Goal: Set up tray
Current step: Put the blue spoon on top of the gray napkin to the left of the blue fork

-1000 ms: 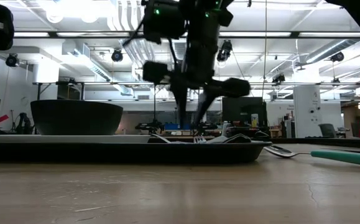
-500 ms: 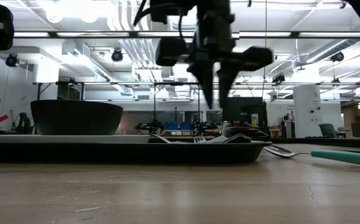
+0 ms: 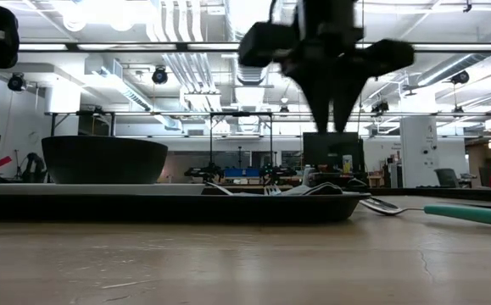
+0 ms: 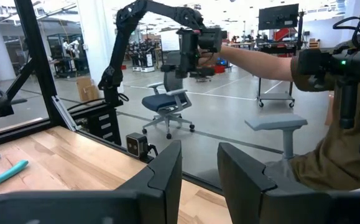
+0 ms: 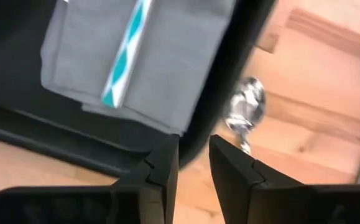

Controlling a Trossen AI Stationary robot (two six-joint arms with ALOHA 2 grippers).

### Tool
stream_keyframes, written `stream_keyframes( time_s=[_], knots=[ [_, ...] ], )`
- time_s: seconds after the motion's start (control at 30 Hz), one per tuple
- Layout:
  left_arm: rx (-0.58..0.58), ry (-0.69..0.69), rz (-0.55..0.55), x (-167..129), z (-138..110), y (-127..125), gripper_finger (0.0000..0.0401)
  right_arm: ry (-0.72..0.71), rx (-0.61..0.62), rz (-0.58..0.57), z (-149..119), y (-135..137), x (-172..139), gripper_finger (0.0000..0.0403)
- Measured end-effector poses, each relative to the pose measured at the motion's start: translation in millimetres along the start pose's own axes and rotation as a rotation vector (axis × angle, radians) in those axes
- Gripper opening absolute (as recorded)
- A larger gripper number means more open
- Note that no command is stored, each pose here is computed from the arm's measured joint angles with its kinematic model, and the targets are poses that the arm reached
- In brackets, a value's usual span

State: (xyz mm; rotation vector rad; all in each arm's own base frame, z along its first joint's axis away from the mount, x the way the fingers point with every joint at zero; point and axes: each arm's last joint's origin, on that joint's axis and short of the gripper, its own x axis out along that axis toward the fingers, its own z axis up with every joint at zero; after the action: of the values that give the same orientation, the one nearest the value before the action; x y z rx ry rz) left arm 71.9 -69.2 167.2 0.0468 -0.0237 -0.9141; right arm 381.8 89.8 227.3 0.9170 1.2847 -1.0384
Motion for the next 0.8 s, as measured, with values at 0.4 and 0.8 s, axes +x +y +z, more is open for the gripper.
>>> stream_keyframes(
  time_s=[0.4, 0.8],
  knots=[
    [0.0, 0.0, 0.001, 0.0, 0.1, 0.1, 0.0085, 0.009, 0.078, 0.245, -29.4, -61.8, 7.8, 0.0077],
    [0.0, 0.0, 0.001, 0.0, 0.1, 0.1, 0.0085, 0.076, 0.026, 0.14, -56.2, -81.5, 34.8, 0.0075]
  ],
)
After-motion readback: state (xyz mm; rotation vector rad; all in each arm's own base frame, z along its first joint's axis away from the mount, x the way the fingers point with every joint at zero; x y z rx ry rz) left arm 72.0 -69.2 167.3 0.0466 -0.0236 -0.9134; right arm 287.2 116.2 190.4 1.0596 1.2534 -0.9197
